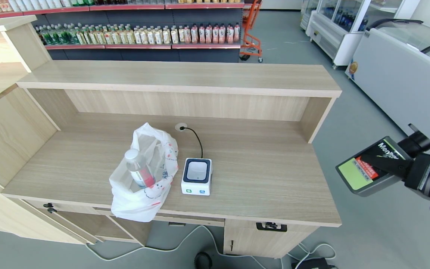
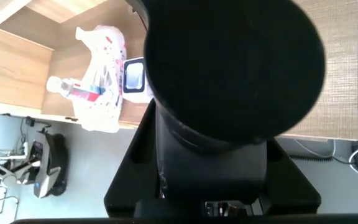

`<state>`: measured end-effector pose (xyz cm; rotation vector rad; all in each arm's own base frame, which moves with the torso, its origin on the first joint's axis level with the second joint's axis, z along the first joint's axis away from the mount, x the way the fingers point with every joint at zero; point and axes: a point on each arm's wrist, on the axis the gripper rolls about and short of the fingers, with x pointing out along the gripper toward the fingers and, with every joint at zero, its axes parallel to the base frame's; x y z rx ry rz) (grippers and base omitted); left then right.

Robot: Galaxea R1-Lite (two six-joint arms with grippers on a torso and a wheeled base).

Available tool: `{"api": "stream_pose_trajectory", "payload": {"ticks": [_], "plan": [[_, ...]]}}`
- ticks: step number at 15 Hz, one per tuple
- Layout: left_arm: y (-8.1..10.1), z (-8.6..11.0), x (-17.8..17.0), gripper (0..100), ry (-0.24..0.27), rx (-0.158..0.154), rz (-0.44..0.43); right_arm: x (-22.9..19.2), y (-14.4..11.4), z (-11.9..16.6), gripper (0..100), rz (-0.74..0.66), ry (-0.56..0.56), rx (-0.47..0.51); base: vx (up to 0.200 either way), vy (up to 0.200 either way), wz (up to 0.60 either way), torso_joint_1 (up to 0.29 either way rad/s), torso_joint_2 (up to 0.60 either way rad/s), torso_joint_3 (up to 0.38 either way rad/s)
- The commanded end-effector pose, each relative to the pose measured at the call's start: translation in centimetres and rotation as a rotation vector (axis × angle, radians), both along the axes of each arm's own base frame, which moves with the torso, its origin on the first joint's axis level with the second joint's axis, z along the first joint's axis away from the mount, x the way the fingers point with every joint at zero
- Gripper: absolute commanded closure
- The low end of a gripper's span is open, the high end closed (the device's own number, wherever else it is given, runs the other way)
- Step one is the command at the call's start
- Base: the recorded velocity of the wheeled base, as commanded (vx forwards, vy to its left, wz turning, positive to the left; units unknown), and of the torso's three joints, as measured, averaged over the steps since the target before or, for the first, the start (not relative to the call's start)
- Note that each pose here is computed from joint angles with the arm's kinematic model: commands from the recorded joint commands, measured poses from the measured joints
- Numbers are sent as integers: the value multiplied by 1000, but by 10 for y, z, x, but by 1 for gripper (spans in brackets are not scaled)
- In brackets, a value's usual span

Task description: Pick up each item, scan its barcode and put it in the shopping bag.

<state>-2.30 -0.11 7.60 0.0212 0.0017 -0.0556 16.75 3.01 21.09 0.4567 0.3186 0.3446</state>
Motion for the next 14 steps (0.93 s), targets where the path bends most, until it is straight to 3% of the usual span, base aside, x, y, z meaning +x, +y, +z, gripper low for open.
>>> {"api": "stream_pose_trajectory", "payload": {"ticks": [1,10,14], "plan": [[0,0,0,100,1,0,0,0,0,0,100,1,-3,0,0,200,0,2,2,7],[0,0,0,100,1,2,0,14,2,0,100,0,-9,-5,0,200,0,2,2,1],[0,0,0,100,1,3,0,46,7,-14,100,20,-42,-82,0,200,0,0,5,2]]}}
